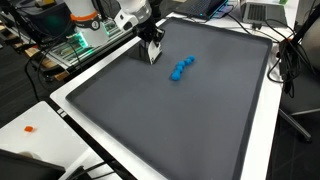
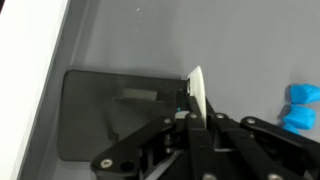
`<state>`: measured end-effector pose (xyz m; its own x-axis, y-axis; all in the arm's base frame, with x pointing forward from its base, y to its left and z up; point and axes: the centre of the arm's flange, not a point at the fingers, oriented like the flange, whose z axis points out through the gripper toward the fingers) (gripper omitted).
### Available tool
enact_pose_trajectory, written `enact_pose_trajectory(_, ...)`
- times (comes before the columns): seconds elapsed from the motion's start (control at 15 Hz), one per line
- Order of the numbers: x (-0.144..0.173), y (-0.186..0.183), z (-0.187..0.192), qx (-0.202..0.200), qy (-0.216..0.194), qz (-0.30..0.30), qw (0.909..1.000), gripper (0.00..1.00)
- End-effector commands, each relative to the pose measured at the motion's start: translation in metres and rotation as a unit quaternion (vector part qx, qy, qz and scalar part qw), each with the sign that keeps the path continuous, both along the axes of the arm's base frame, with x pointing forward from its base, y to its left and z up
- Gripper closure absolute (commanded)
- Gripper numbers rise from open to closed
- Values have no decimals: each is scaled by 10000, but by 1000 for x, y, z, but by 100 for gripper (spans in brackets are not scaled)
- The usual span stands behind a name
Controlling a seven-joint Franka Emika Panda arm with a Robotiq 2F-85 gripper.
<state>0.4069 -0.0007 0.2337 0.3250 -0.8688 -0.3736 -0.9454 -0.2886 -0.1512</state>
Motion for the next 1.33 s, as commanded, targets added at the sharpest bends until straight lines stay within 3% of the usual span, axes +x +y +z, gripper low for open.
enact_pose_trajectory(0.0,-11,-9,-3,-55,4,-56,10000,60)
enact_pose_trajectory(0.53,-15,-24,26,-221,-73,7,9997,1)
enact_pose_trajectory(0.93,-9,-24,61,-555,-263,208,9979,0)
enact_pose_trajectory(1.27,-3,-16,94,-1026,-487,867,9897,0)
